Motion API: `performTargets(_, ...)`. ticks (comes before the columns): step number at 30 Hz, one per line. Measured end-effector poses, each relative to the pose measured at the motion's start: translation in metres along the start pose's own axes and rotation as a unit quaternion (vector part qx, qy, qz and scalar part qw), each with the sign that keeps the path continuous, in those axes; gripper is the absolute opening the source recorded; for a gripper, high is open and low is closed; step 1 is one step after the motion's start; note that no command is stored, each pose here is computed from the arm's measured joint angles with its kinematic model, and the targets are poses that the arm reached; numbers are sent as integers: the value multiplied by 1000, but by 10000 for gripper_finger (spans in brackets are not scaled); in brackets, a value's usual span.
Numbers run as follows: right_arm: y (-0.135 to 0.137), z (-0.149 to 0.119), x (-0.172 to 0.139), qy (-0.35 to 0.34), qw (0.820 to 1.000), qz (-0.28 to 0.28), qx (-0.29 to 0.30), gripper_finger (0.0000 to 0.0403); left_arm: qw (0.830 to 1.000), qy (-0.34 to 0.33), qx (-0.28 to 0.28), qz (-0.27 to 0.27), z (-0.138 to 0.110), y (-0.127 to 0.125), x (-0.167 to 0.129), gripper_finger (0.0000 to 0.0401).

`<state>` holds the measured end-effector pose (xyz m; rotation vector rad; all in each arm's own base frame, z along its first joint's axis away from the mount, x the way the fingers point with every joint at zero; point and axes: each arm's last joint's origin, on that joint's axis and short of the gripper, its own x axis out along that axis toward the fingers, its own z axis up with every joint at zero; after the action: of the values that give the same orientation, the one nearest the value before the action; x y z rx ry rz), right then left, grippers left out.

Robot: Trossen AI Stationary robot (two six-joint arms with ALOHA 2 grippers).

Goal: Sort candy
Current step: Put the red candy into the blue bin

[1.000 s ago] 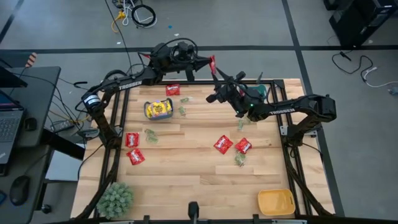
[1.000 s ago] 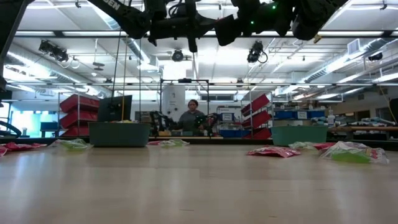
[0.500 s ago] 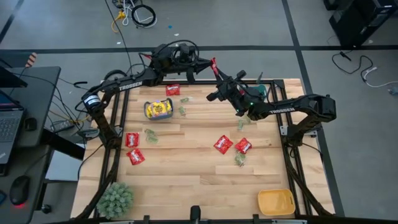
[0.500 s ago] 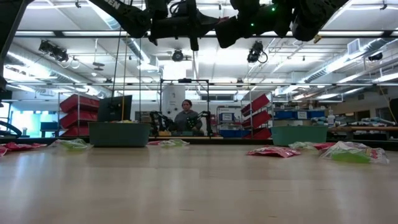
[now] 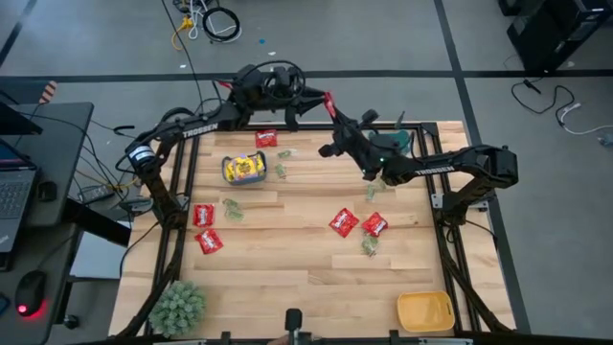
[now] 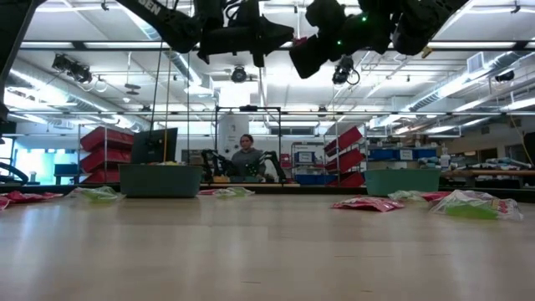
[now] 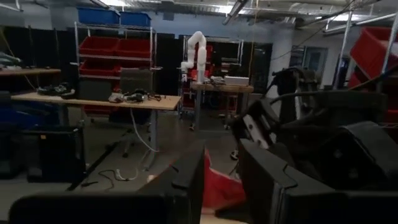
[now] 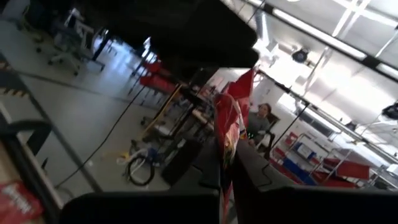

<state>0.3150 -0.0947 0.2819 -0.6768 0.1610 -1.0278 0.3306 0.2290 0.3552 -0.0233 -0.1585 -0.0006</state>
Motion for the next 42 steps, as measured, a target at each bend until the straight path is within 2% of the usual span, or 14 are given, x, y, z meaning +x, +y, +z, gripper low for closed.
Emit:
performTargets(8, 8, -18, 2, 76, 996, 29, -18, 9, 1000, 12, 12, 24, -3, 11, -9, 92)
performTargets(15, -10, -36, -8, 181, 979, 89, -16, 8, 997, 24, 59, 42, -10, -4, -28, 57)
performTargets(20, -29, -54, -26, 281, 948, 135, -64, 8, 996, 37, 69, 47, -16, -20, -50, 47)
performTargets(26, -39, -80, -44, 394, 891, 182, -133, 8, 992, 58, 88, 68, -31, -42, -74, 46)
performTargets(29, -38, -93, -42, 429, 871, 192, -143, 8, 990, 67, 96, 75, -37, -53, -82, 46)
performTargets(37, -30, -122, -30, 487, 837, 188, -162, 7, 976, 145, 122, 104, -58, -75, -94, 46)
performTargets(42, -24, -139, -27, 521, 811, 194, -182, 7, 969, 174, 136, 111, -61, -87, -93, 46)
